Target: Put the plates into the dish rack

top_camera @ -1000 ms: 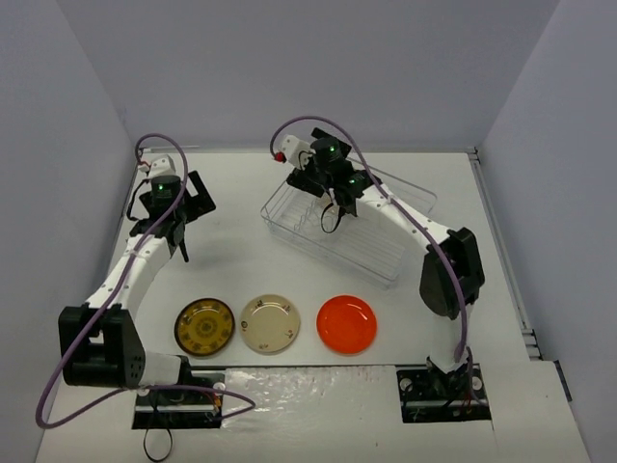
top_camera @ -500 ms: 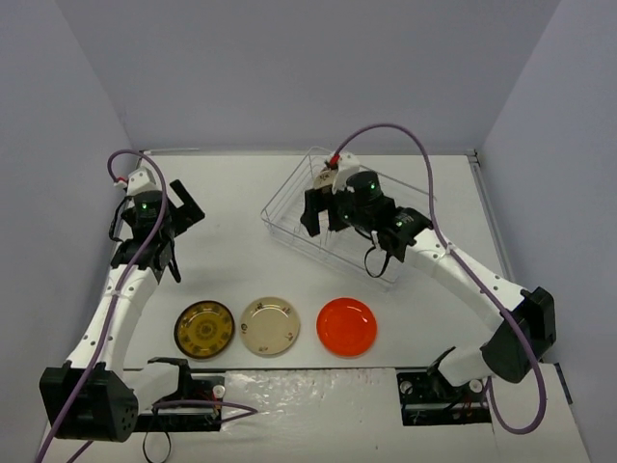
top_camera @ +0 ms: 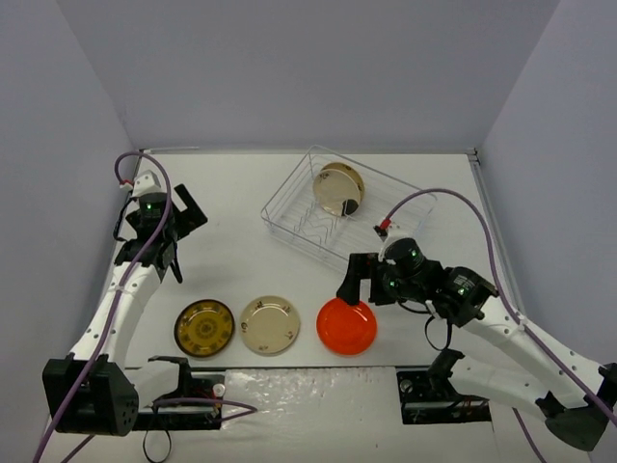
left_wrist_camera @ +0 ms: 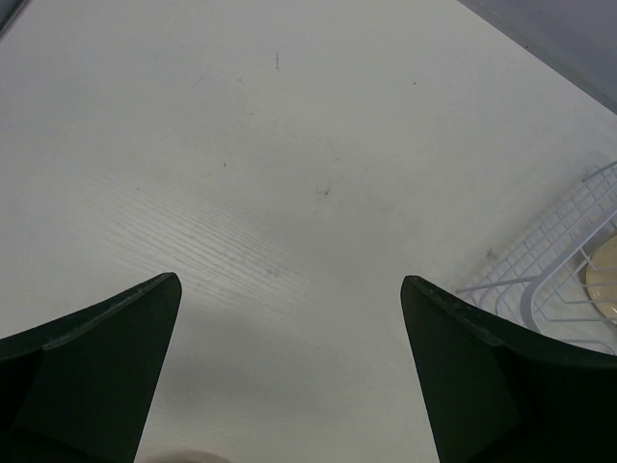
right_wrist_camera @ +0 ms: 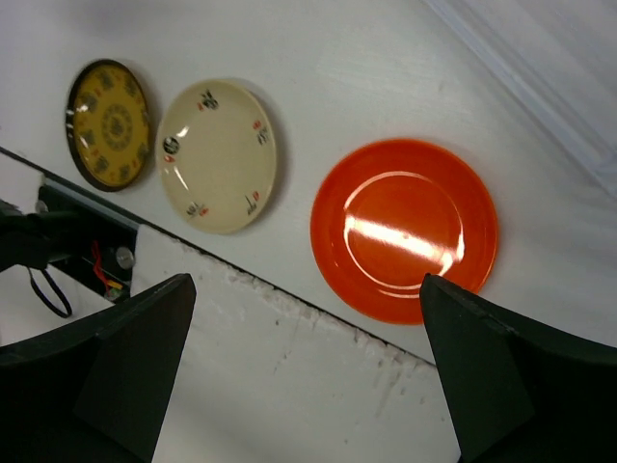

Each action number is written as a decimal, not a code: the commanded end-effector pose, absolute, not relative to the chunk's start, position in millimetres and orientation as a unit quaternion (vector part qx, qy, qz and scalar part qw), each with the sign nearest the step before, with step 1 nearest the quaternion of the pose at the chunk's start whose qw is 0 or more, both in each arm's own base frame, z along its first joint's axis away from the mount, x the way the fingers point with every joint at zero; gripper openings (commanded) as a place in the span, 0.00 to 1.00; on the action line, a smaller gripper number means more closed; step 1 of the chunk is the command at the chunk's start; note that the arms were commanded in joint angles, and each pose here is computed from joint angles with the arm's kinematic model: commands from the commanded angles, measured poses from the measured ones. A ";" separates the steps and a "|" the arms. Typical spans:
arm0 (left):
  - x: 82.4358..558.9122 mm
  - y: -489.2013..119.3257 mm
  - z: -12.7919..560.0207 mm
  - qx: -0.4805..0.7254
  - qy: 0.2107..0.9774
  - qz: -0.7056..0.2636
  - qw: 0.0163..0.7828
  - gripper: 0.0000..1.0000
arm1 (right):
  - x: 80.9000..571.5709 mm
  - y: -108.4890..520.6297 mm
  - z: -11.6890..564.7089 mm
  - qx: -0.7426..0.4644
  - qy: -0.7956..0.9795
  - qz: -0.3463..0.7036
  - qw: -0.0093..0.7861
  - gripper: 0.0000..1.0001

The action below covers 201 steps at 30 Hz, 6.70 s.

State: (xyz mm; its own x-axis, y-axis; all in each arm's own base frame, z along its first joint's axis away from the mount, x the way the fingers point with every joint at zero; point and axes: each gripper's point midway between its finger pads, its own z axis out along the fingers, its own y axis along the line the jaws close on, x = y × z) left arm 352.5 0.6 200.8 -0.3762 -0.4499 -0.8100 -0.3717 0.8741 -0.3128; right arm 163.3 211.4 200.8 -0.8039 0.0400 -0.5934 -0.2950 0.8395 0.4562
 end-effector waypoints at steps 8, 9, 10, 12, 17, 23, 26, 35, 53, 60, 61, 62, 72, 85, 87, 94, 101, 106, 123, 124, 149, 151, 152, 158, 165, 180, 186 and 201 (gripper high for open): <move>363.2 5.7 215.7 -0.243 0.813 -0.034 0.529 0.97 | 117.9 168.7 82.9 0.036 0.980 0.125 0.149 0.97; 363.7 5.7 215.1 -0.243 0.813 -0.034 0.528 0.97 | 115.9 165.1 75.0 0.038 0.983 0.112 0.141 0.98; 364.1 5.0 214.8 -0.242 0.814 -0.035 0.527 0.97 | 115.3 164.6 67.9 0.041 0.985 0.104 0.134 0.98; 365.0 4.0 214.2 -0.241 0.815 -0.037 0.526 0.97 | 117.3 163.1 55.1 0.047 0.986 0.088 0.130 0.98; 364.0 4.7 211.9 -0.241 0.817 -0.035 0.524 0.97 | 131.5 156.6 41.6 0.073 0.983 0.055 0.157 0.97; 364.4 3.5 210.1 -0.239 0.817 -0.036 0.523 0.97 | 126.9 137.5 27.6 0.109 0.982 0.007 0.153 0.80; 364.3 2.8 209.0 -0.238 0.817 -0.038 0.524 0.97 | 125.6 139.4 19.4 0.110 0.982 0.018 0.153 0.78; 362.7 3.0 210.5 -0.240 0.816 -0.039 0.524 0.97 | 133.2 148.6 -1.7 0.126 0.977 0.041 0.168 0.50; 360.4 3.8 212.7 -0.241 0.814 -0.039 0.528 0.97 | 127.5 144.0 0.3 0.109 0.979 0.041 0.168 0.00; 357.1 3.8 217.4 -0.240 0.809 -0.042 0.535 0.97 | 153.7 163.3 60.3 0.023 0.965 0.063 0.255 0.00; 356.9 4.4 217.2 -0.241 0.809 -0.040 0.535 0.97 | 160.4 166.8 75.2 0.015 0.958 0.069 0.278 0.00; 356.7 4.5 217.2 -0.240 0.809 -0.040 0.535 0.97 | 165.1 168.9 88.0 0.007 0.952 0.074 0.297 0.00; 356.6 2.3 217.3 -0.238 0.808 -0.046 0.537 0.97 | 216.3 200.1 198.7 -0.050 0.875 0.138 0.461 0.00; 350.4 5.9 223.1 -0.240 0.798 -0.043 0.552 0.97 | 326.0 211.6 340.0 -0.095 0.728 0.012 0.679 0.00; 348.8 7.8 223.9 -0.243 0.795 -0.039 0.554 0.97 | 347.6 209.2 365.8 -0.105 0.709 0.021 0.697 0.00; 345.2 15.5 224.5 -0.255 0.789 -0.023 0.558 0.97 | 420.7 190.5 377.6 -0.184 0.678 -0.115 0.702 0.00; 346.4 20.9 222.1 -0.264 0.787 -0.011 0.557 0.97 | 467.8 199.4 356.3 -0.332 0.649 -0.201 0.654 0.00; 352.0 21.8 214.4 -0.265 0.796 -0.002 0.544 0.97 | 488.8 209.1 346.1 -0.406 0.626 -0.220 0.628 0.00; 352.4 26.0 212.2 -0.271 0.800 0.012 0.535 0.97 | 509.3 232.0 280.6 -0.500 0.627 -0.215 0.558 0.00; 352.3 26.2 212.1 -0.271 0.800 0.013 0.535 0.97 | 509.4 232.0 278.6 -0.500 0.628 -0.214 0.557 0.00; 346.2 25.7 209.8 -0.286 0.804 0.010 0.521 0.97 | 514.3 238.0 212.5 -0.420 0.703 -0.183 0.544 0.08; 344.1 25.9 208.1 -0.289 0.806 0.012 0.516 0.97 | 513.8 239.3 211.0 -0.418 0.707 -0.177 0.543 0.11; 342.9 26.3 209.4 -0.291 0.806 0.012 0.516 0.97 | 513.2 240.3 209.9 -0.418 0.709 -0.173 0.541 0.22; 333.9 26.2 214.4 -0.296 0.803 0.008 0.517 0.97 | 505.8 246.5 242.8 -0.396 0.708 -0.137 0.569 0.60; 325.8 23.7 223.0 -0.294 0.799 -0.004 0.524 0.97 | 481.8 253.2 309.0 -0.347 0.695 -0.079 0.624 0.86; 323.3 11.6 222.2 -0.269 0.809 -0.030 0.523 0.97 | 344.2 340.1 309.3 -0.299 0.734 0.238 0.561 1.00; 325.0 4.7 220.8 -0.250 0.811 -0.046 0.527 0.97 | 247.8 382.6 216.8 -0.354 0.766 0.343 0.413 1.00; 313.9 7.0 224.8 -0.251 0.805 -0.044 0.536 0.97 | 206.2 354.4 40.9 -0.309 0.901 0.211 0.220 0.98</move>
State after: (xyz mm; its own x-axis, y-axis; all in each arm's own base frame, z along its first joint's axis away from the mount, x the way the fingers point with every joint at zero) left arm 310.7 4.2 206.3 -0.3596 -0.4589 -0.8125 -0.3763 0.8681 -0.3237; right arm 209.2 356.9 53.8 -0.6770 -0.4789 -0.5589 -0.6875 0.6825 0.2480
